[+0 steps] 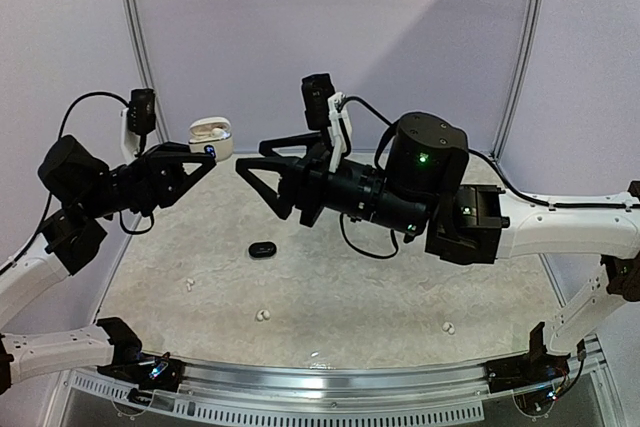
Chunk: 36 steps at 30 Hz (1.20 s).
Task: Insert the wireless bluetooth earbuds into the charging case
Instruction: Pass from the left arm to the right
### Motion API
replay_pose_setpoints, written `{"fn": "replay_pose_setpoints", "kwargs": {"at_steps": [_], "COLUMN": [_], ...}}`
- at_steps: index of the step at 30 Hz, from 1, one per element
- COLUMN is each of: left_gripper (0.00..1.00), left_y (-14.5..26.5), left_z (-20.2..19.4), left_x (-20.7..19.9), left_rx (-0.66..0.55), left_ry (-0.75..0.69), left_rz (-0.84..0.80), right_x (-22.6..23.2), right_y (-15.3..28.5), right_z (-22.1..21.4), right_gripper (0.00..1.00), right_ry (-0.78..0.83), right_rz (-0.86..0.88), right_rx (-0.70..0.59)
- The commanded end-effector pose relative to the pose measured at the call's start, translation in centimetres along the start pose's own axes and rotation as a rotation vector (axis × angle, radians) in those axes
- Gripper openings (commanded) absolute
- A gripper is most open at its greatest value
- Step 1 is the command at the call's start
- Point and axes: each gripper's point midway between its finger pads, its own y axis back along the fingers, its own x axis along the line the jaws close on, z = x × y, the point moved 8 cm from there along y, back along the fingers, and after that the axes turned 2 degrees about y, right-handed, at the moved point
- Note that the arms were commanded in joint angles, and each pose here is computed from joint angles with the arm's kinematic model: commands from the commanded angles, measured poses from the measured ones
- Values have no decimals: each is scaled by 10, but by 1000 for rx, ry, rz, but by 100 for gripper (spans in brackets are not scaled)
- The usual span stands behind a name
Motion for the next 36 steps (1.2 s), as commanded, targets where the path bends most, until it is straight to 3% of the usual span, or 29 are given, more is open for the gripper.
{"fn": "replay_pose_setpoints", "kwargs": {"at_steps": [1, 18, 27, 33, 36], "left_gripper": [0, 0, 0, 0, 0], "left_y": [-7, -15, -16, -17, -17], "left_z": [8, 3, 2, 3, 3], "left_x": [-13, -16, -15, -15, -16], "left_rx": [-9, 3, 1, -4, -7], "left_ry": [-22, -22, -20, -21, -21], "left_rz": [-80, -115, -112, -112, -113], "right_x": [1, -3, -3, -5, -6], "right_y": [-8, -26, -29, -31, -32], "right_z": [10, 10, 8, 4, 2], "right_gripper": [59, 37, 17, 17, 29], "right_ry": [-26, -65, -77, -88, -94], "right_rz": [66, 139, 151, 146, 134], "right_rx": [-16, 0, 9, 27, 36]}}
